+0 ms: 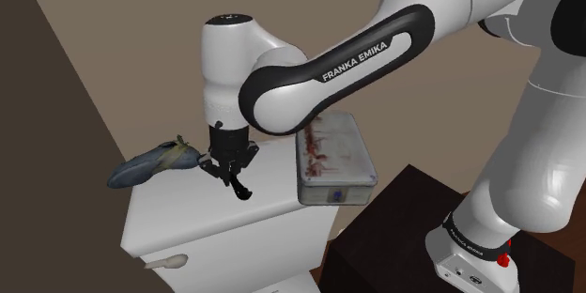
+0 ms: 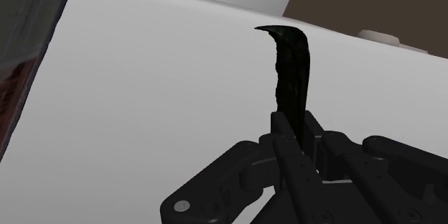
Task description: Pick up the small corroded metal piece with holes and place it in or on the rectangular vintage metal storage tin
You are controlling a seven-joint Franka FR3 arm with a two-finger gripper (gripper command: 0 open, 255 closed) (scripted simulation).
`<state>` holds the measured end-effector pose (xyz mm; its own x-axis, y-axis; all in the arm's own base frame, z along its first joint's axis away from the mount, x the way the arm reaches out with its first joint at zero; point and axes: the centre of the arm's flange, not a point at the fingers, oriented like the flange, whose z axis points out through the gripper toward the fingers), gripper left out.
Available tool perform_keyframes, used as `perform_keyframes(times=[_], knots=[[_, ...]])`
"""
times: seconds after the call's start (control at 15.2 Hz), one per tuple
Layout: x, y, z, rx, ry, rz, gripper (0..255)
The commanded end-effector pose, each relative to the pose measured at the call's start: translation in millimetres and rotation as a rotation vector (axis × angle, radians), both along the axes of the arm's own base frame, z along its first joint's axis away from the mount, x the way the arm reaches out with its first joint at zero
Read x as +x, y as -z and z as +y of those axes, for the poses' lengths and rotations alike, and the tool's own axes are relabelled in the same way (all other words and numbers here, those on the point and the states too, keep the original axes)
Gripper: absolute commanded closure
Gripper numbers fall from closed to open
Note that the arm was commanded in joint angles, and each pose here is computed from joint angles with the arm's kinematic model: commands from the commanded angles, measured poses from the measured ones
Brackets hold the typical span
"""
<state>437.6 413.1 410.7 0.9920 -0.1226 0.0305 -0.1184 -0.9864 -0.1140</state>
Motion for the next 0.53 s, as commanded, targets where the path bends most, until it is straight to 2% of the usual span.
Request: perform_keyframes(times=[0.0,0.46], knots=[[0.1,-10.3,-0.2,0.000,0.000,0.000,255],[0.1,-47.3,-0.2,0.000,0.000,0.000,255]])
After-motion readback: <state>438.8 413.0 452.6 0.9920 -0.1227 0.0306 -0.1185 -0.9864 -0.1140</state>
